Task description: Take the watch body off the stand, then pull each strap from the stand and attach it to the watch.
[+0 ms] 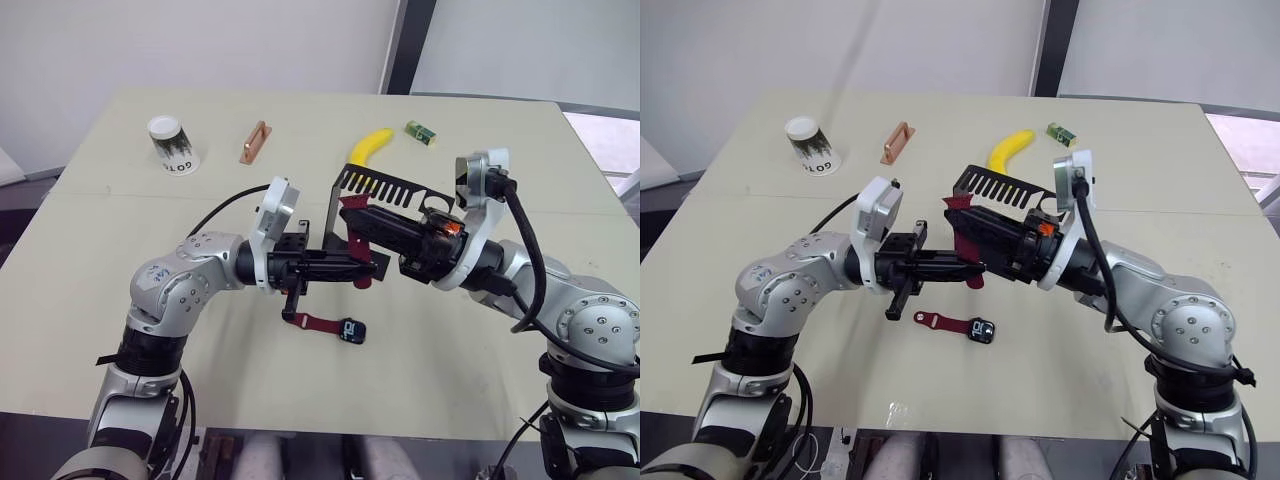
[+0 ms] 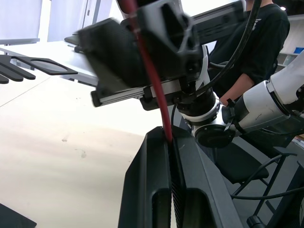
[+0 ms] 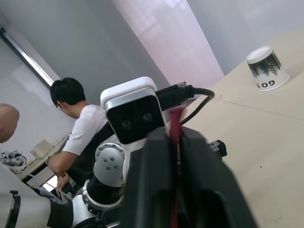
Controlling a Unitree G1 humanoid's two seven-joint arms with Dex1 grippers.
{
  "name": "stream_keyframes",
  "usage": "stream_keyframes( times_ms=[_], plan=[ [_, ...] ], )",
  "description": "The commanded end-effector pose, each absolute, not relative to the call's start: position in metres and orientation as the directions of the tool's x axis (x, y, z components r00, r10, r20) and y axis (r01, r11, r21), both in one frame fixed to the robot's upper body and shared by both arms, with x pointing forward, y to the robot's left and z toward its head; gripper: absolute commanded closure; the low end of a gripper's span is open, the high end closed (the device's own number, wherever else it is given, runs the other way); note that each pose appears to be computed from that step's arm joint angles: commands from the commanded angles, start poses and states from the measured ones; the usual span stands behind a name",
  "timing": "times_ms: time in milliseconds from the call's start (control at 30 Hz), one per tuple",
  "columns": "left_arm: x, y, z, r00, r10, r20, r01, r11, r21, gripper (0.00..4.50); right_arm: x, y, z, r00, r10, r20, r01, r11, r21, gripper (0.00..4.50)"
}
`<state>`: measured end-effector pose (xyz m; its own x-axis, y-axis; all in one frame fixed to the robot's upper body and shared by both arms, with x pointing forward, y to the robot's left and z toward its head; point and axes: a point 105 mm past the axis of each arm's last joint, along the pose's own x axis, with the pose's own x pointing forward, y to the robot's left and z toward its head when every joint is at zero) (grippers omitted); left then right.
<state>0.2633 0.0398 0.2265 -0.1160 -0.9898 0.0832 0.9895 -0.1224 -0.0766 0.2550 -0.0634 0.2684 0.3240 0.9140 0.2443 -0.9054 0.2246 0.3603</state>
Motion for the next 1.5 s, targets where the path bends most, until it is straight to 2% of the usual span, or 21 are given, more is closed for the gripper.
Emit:
stream_keyframes(
  times_ms=[33, 400, 533, 733, 867, 967, 1067, 1200, 1500],
  plan=[
    [0.260, 0.040, 0.238, -0.133, -0.985, 0.113, 0.990, -0.139, -0.040, 4.50, 0.247, -0.063, 0.280, 0.296, 0.911, 0.288, -0.925, 0.199, 0.323, 4.48],
    [0.264, 0.040, 0.233, -0.110, -0.991, 0.075, 0.989, -0.117, -0.092, 4.50, 0.244, -0.062, 0.281, 0.282, 0.913, 0.297, -0.932, 0.186, 0.313, 4.48],
    [0.262, 0.046, 0.229, -0.114, -0.993, 0.024, 0.990, -0.116, -0.077, 3.16, 0.241, -0.065, 0.277, 0.285, 0.922, 0.261, -0.936, 0.210, 0.281, 4.50],
    [0.255, 0.065, 0.193, -0.097, -0.975, -0.200, 0.993, -0.107, 0.044, 0.18, 0.222, -0.088, 0.253, 0.291, 0.953, 0.082, -0.949, 0.276, 0.153, 4.50],
    [0.259, 0.065, 0.169, -0.056, -0.956, -0.287, 0.992, -0.084, 0.089, 0.08, 0.210, -0.103, 0.231, 0.292, 0.954, -0.069, -0.952, 0.297, 0.074, 4.50],
    [0.269, 0.055, 0.139, -0.007, -0.925, -0.381, 0.985, -0.072, 0.156, 0.08, 0.197, -0.121, 0.204, 0.288, 0.932, -0.222, -0.950, 0.307, 0.057, 4.50],
    [0.273, 0.048, 0.122, 0.004, -0.907, -0.421, 0.978, -0.084, 0.190, 0.08, 0.187, -0.131, 0.186, 0.277, 0.908, -0.314, -0.953, 0.301, 0.029, 4.50],
    [0.281, 0.035, 0.108, 0.037, -0.897, -0.441, 0.967, -0.079, 0.243, 0.08, 0.184, -0.137, 0.174, 0.293, 0.893, -0.342, -0.949, 0.315, 0.010, 4.50],
    [0.282, 0.019, 0.098, 0.060, -0.895, -0.441, 0.962, -0.066, 0.266, 0.08, 0.179, -0.141, 0.160, 0.295, 0.883, -0.366, -0.949, 0.314, -0.007, 4.50]
  ],
)
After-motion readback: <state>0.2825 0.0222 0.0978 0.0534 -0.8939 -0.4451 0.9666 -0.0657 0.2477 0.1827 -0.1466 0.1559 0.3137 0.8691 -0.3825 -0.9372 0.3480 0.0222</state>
